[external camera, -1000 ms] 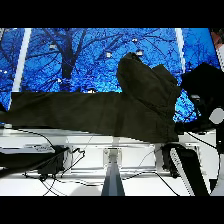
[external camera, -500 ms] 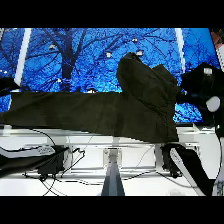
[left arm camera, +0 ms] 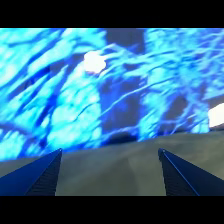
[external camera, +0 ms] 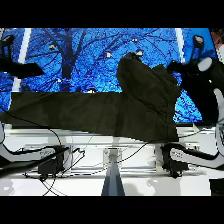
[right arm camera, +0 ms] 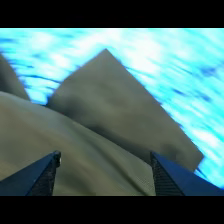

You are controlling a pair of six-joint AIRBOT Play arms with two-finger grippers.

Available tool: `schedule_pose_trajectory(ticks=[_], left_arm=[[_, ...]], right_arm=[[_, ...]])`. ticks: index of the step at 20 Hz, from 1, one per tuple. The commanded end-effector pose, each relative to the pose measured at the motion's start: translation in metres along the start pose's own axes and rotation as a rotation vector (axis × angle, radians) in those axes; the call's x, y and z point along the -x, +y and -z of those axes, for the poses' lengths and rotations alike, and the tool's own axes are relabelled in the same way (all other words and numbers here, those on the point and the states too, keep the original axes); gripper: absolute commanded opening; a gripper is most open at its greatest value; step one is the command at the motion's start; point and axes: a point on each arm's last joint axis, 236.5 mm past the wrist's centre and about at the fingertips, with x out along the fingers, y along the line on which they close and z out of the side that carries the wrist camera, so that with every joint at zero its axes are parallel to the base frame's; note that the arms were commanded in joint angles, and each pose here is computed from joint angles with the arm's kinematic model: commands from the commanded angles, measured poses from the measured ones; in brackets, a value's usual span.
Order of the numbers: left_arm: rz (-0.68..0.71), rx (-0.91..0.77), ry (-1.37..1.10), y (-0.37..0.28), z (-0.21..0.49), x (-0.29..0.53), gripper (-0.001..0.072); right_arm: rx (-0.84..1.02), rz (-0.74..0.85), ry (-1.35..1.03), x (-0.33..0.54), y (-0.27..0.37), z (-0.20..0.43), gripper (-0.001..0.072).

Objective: Fold the clothes and pants, and hang the long-sleeved shirts on hangers.

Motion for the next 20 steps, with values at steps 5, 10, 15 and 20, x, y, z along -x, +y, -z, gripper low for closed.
schedule_pose_trajectory(ticks=[5, 10, 15, 20], left_arm=[[0.033, -0.113, -0.014, -0.049, -0.015, -0.016, 0.0695], [0.034, -0.117, -0.014, -0.051, -0.016, -0.017, 0.0695], [0.034, -0.116, -0.014, -0.051, -0.016, -0.017, 0.0695], [0.056, -0.107, -0.028, -0.056, -0.019, -0.016, 0.0695]], right_arm=[[0.292, -0.211, 0.010, -0.054, 0.139, -0.032, 0.0614], [0.454, -0.212, 0.022, -0.100, 0.181, -0.020, 0.0634], [0.458, -0.187, 0.076, -0.124, 0.171, -0.003, 0.0089], [0.489, -0.207, -0.073, -0.051, 0.194, -0.070, 0.0033]])
